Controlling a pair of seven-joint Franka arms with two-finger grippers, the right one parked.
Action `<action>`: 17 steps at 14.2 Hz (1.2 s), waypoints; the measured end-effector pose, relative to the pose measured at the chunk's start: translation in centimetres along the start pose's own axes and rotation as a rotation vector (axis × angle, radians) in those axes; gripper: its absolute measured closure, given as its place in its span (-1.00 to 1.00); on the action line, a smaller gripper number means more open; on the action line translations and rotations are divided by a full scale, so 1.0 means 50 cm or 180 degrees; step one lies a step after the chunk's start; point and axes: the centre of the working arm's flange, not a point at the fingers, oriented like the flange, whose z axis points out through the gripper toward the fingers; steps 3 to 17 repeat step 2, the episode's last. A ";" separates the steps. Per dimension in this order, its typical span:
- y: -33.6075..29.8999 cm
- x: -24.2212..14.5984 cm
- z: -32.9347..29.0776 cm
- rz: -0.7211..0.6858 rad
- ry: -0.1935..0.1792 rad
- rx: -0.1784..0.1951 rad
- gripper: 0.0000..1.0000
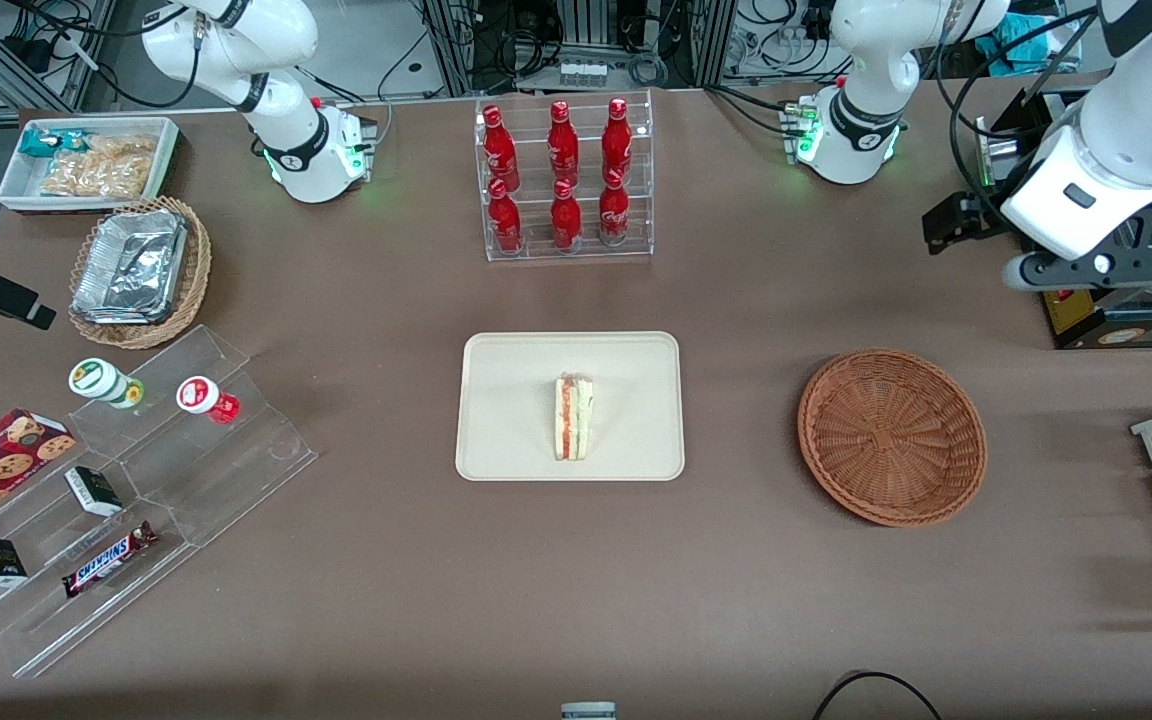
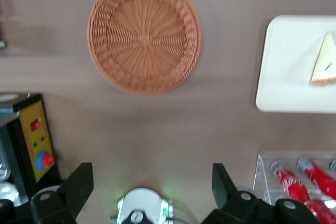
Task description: Place sandwich from basket to tray
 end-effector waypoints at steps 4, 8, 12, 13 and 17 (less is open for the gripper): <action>-0.006 0.010 0.003 0.0117 0.0040 0.0006 -1.00; -0.006 0.010 0.003 0.0117 0.0040 0.0006 -1.00; -0.006 0.010 0.003 0.0117 0.0040 0.0006 -1.00; -0.006 0.010 0.003 0.0117 0.0040 0.0006 -1.00; -0.006 0.010 0.003 0.0117 0.0040 0.0006 -1.00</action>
